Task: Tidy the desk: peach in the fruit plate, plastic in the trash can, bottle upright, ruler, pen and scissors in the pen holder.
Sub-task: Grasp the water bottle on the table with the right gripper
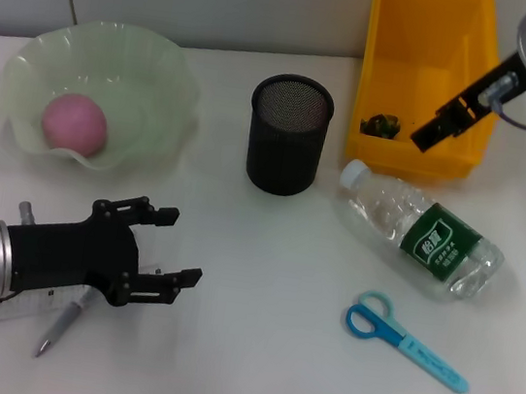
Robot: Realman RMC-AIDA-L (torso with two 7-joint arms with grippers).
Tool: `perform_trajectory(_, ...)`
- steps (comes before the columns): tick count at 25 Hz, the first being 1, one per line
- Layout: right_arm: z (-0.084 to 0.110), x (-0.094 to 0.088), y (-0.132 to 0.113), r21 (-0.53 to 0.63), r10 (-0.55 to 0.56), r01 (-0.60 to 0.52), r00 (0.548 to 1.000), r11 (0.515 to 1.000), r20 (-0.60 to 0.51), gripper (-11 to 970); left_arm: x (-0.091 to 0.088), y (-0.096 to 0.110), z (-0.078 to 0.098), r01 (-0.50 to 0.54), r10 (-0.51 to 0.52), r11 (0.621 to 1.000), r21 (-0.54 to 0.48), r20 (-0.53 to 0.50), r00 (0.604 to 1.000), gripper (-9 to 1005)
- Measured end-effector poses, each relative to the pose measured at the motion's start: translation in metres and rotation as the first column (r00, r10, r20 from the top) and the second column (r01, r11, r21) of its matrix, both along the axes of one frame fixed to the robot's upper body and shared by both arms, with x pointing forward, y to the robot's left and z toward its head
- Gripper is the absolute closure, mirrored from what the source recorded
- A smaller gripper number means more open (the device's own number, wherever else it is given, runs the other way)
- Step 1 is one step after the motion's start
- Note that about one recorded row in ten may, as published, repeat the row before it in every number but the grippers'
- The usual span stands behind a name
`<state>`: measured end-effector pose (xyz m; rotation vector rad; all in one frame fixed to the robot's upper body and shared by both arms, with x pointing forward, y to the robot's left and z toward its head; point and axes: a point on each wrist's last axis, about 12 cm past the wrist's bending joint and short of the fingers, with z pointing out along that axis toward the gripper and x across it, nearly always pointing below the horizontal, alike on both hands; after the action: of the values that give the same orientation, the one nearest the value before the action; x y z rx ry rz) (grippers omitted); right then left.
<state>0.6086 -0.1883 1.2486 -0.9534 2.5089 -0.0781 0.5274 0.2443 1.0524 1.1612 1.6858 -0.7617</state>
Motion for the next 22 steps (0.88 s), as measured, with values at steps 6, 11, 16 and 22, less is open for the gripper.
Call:
perform_trajectory(6, -0.004, -0.009, -0.005, -0.043, -0.016, 0.011, 0.993, 0.999, -0.115, 125, 0.0, 0.001, 0.0, -0.004, 0.004, 1.0, 0.002, -0.005, 1.0, 170)
perform_trajectory(11, -0.019, -0.011, -0.011, -0.071, -0.026, 0.011, 0.976, 0.997, -0.215, 125, 0.0, 0.003, -0.001, -0.01, 0.01, 1.0, 0.003, -0.008, 1.0, 170)
perform_trajectory(16, -0.04, -0.005, -0.016, -0.078, -0.045, 0.026, 0.964, 0.997, -0.263, 126, 0.0, 0.003, 0.0, -0.007, 0.007, 1.0, 0.004, 0.0, 1.0, 170)
perform_trajectory(22, -0.056, 0.002, -0.017, -0.076, -0.058, 0.039, 0.963, 0.996, -0.263, 126, 0.001, 0.002, 0.0, -0.004, 0.004, 1.0, 0.005, 0.003, 1.0, 169)
